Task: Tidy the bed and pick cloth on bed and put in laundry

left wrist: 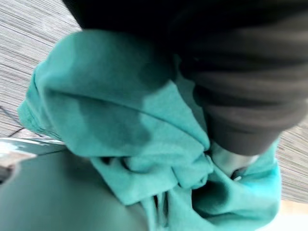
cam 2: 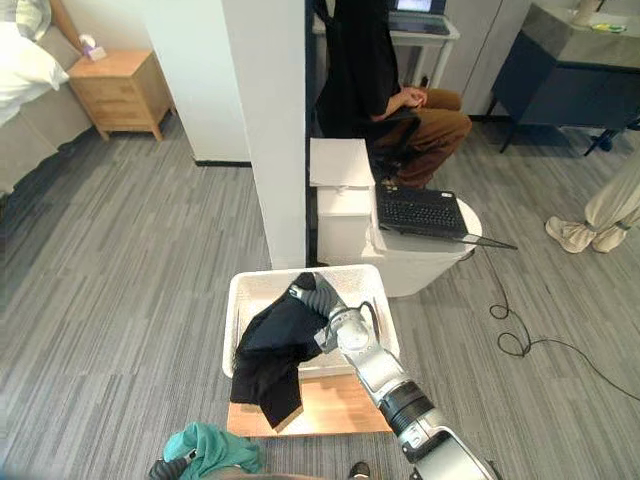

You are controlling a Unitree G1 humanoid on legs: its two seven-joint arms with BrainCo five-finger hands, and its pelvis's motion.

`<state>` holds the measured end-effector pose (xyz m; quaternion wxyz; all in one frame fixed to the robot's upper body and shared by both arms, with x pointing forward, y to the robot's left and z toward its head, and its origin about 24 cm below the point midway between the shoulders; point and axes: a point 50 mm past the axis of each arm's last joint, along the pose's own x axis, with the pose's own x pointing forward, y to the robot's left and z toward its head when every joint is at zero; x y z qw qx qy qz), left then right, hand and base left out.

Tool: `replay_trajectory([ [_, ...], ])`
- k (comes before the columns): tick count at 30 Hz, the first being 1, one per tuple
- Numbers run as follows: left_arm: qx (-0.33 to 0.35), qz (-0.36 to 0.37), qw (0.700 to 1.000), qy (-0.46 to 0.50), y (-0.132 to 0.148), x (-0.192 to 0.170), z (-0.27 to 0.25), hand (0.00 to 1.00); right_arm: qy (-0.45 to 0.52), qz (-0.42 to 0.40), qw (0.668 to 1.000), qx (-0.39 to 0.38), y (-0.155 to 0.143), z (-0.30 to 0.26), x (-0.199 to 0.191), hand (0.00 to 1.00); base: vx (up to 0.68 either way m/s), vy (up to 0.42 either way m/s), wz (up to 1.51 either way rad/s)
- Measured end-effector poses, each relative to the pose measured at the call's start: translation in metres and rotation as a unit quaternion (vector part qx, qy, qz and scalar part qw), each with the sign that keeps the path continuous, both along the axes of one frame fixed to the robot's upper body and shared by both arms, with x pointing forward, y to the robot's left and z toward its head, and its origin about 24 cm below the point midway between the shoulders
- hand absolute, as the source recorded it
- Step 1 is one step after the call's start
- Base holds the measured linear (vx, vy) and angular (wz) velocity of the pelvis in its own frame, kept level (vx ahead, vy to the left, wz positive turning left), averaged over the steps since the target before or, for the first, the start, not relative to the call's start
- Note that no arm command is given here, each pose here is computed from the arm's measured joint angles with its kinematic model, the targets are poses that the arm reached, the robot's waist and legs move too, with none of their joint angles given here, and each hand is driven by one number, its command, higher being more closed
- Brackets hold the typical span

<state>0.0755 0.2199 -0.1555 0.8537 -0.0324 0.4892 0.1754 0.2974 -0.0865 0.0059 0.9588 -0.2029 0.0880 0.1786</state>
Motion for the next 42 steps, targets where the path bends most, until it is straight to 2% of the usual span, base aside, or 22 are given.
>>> replay_trajectory([
  [2, 0.002, -0.005, 1.0, -0.006, 0.001, 0.009, 0.002, 1.0, 0.002, -0.026, 1.0, -0.013, -0.001, -0.003, 0.008, 1.0, -0.04, -0.003, 0.07],
  [6, 0.018, -0.019, 0.998, -0.048, 0.008, 0.053, 0.015, 1.0, -0.047, -0.091, 0.994, -0.029, -0.004, 0.026, 0.045, 1.0, -0.04, 0.001, 0.1],
  [10, 0.041, -0.048, 0.992, -0.113, 0.008, 0.106, 0.037, 1.0, -0.108, -0.15, 0.983, 0.019, -0.003, 0.075, 0.079, 1.0, -0.07, 0.006, 0.15],
  [11, 0.042, -0.049, 0.99, -0.123, 0.007, 0.113, 0.04, 1.0, -0.116, -0.155, 0.981, 0.024, -0.002, 0.081, 0.082, 0.0, -0.06, 0.016, 0.19],
  [15, 0.049, -0.052, 0.986, -0.154, 0.005, 0.135, 0.053, 1.0, -0.124, -0.18, 0.974, 0.063, -0.005, 0.101, 0.094, 0.0, 0.0, 0.017, 0.16],
  [27, 0.052, -0.088, 0.983, -0.151, -0.011, 0.143, 0.055, 1.0, -0.101, -0.196, 0.975, 0.037, -0.019, 0.071, 0.082, 0.0, 0.01, 0.01, -0.01],
  [32, 0.058, -0.09, 0.988, -0.11, -0.004, 0.116, 0.041, 1.0, -0.085, -0.167, 0.98, 0.066, -0.013, 0.048, 0.057, 0.0, 0.0, 0.017, -0.25],
  [36, 0.056, -0.1, 0.992, -0.061, -0.006, 0.086, 0.025, 1.0, -0.058, -0.159, 0.984, 0.064, -0.02, 0.024, 0.032, 0.0, -0.01, 0.002, -0.22],
  [39, 0.043, -0.093, 0.994, -0.039, -0.012, 0.066, 0.016, 1.0, -0.041, -0.156, 0.986, 0.04, -0.033, 0.008, 0.012, 0.0, -0.05, 0.007, -0.2],
  [42, 0.035, -0.084, 0.995, -0.029, -0.015, 0.051, 0.011, 1.0, -0.027, -0.185, 0.982, 0.014, -0.062, -0.005, -0.004, 0.0, -0.01, 0.008, -0.21],
])
